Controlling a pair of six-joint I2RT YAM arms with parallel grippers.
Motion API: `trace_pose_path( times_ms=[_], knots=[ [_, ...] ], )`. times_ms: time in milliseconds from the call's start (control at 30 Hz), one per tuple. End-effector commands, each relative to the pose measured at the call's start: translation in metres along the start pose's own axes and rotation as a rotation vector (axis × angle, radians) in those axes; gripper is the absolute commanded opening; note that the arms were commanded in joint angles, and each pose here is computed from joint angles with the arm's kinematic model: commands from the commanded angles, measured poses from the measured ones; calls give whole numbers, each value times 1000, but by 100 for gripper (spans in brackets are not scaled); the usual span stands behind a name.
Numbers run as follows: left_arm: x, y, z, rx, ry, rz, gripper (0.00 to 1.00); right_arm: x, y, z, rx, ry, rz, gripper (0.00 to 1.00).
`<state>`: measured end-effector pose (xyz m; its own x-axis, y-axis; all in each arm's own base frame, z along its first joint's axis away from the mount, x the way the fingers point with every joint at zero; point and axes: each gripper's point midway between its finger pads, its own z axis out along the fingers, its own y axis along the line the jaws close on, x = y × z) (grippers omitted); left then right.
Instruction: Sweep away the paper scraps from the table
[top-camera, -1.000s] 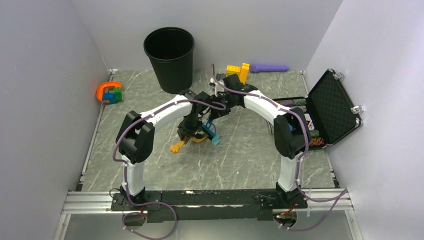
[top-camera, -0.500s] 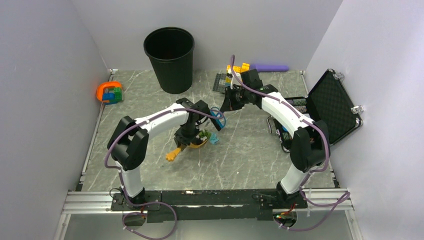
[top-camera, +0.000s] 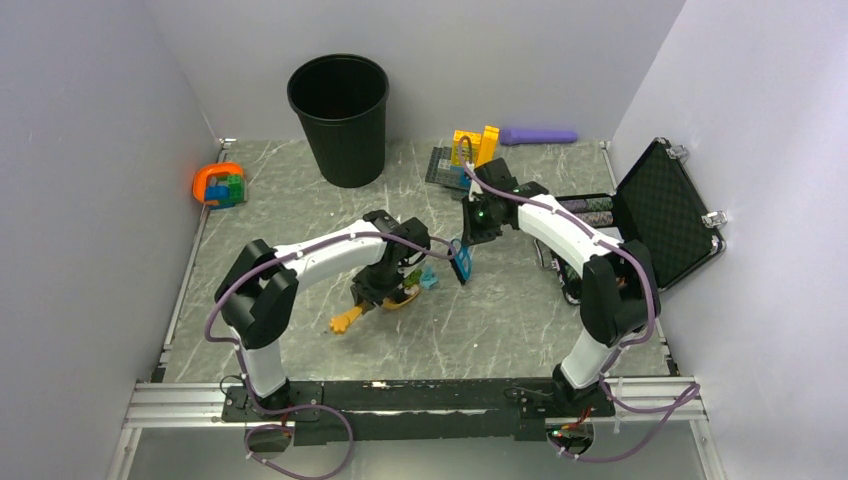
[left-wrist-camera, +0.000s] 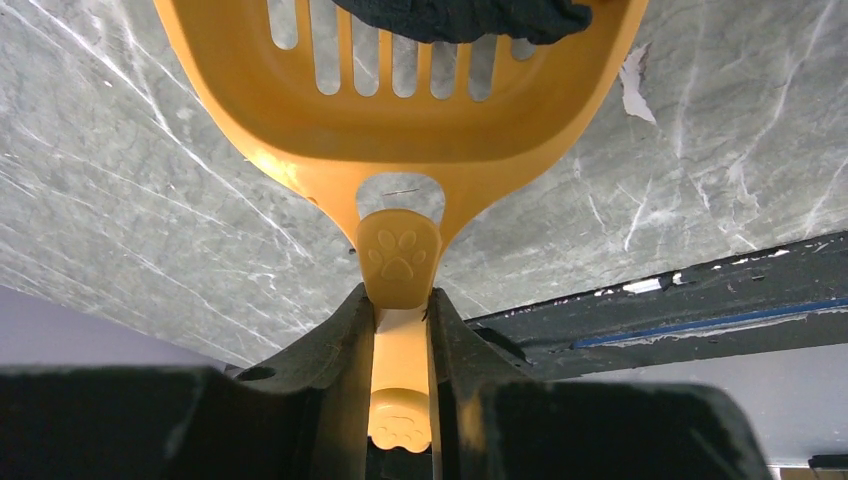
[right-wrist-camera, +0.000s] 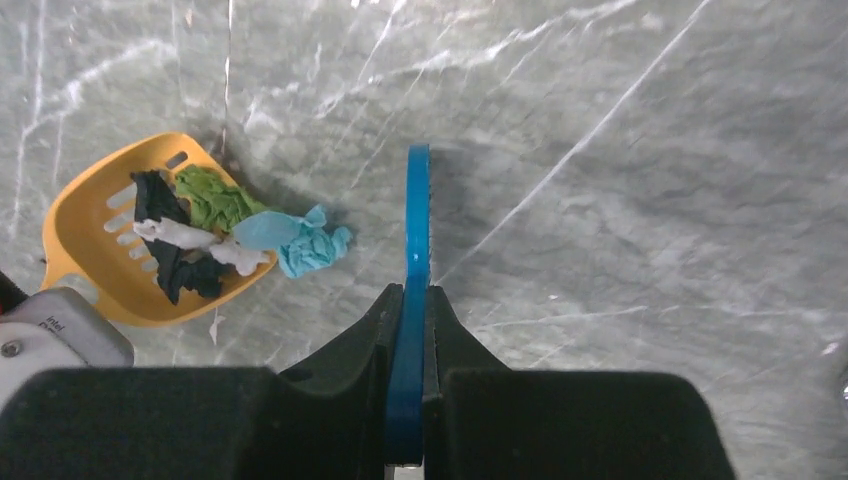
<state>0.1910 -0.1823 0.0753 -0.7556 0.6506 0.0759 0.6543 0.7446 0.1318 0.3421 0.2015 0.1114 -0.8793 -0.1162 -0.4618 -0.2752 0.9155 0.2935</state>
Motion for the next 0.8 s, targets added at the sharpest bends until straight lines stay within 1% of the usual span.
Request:
trace_pose_path(
  times_ms=[0, 100, 200, 333, 400, 600, 767],
  knots=[
    [-4, -4, -8, -2, -9, 12, 0, 9, 24, 7, -4, -16, 13, 0],
    [-13, -9, -7, 24, -20, 18, 0, 11, 46, 17, -58, -9, -2, 0],
    [-18, -12, -5, 36, -15, 24, 0, 2, 70, 19, -126, -28, -30, 0],
    [-23, -15, -5, 51, -23, 25, 0, -11, 99, 10, -222, -57, -82, 0],
    [-25, -16, -5, 56, -34, 21, 0, -14, 106, 2, -256, -71, -90, 0],
    [-27, -18, -2, 64, -83, 22, 0, -12, 110, -17, -285, -107, -112, 0],
    [-34, -21, -10, 57, -177, 58, 0, -11, 104, -25, -255, -107, -125, 0]
  ],
)
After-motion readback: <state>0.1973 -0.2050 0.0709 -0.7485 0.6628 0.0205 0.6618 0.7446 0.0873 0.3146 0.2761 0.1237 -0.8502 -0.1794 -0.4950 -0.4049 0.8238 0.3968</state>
